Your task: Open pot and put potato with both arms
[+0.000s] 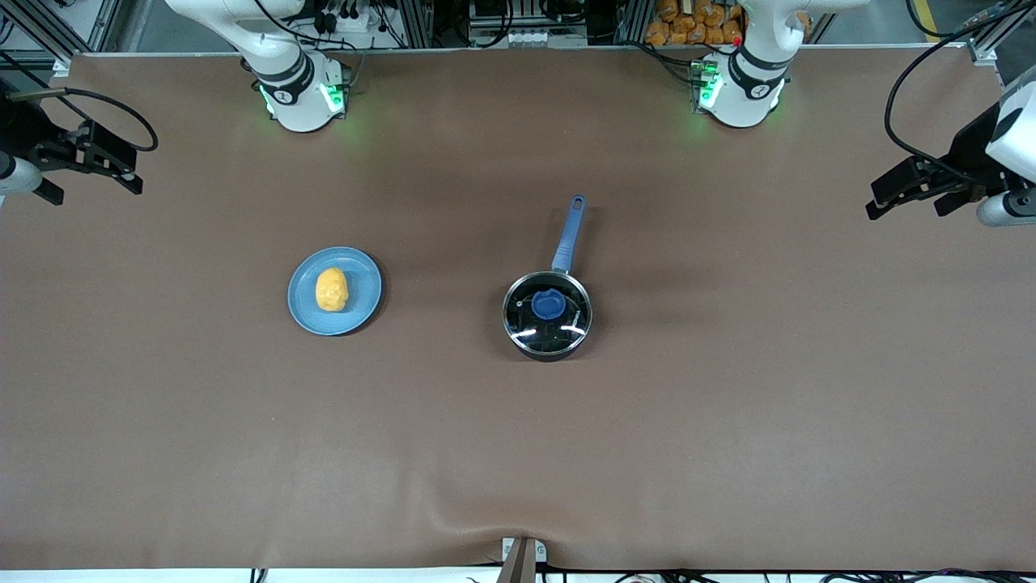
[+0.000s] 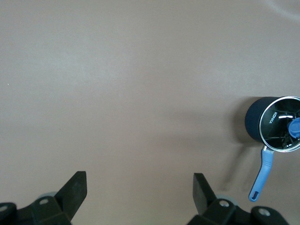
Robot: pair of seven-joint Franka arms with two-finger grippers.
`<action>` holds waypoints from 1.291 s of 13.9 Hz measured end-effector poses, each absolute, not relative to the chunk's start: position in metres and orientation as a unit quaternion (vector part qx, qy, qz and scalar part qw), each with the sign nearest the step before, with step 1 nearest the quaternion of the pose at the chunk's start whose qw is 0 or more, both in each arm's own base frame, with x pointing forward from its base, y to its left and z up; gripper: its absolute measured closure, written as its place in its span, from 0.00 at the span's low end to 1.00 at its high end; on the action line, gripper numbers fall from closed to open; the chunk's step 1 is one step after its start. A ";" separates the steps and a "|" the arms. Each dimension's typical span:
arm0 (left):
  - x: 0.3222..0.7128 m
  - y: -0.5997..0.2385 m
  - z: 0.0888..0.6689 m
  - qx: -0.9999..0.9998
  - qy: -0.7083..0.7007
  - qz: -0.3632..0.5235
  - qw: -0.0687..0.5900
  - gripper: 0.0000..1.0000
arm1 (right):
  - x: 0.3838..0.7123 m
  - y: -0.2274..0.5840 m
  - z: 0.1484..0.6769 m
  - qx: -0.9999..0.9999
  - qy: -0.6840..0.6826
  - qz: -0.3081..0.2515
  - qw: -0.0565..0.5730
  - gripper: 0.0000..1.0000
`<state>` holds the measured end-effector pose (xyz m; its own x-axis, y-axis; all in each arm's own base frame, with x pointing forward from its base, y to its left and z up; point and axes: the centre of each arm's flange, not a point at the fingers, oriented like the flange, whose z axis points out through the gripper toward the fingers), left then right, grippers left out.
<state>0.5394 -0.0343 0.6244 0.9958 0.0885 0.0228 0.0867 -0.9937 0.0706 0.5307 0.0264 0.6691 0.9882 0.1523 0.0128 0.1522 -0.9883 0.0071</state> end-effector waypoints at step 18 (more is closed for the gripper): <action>0.542 -0.025 0.620 0.998 0.053 0.010 0.035 0.00 | 0.531 0.026 0.669 0.997 0.076 0.006 0.003 0.00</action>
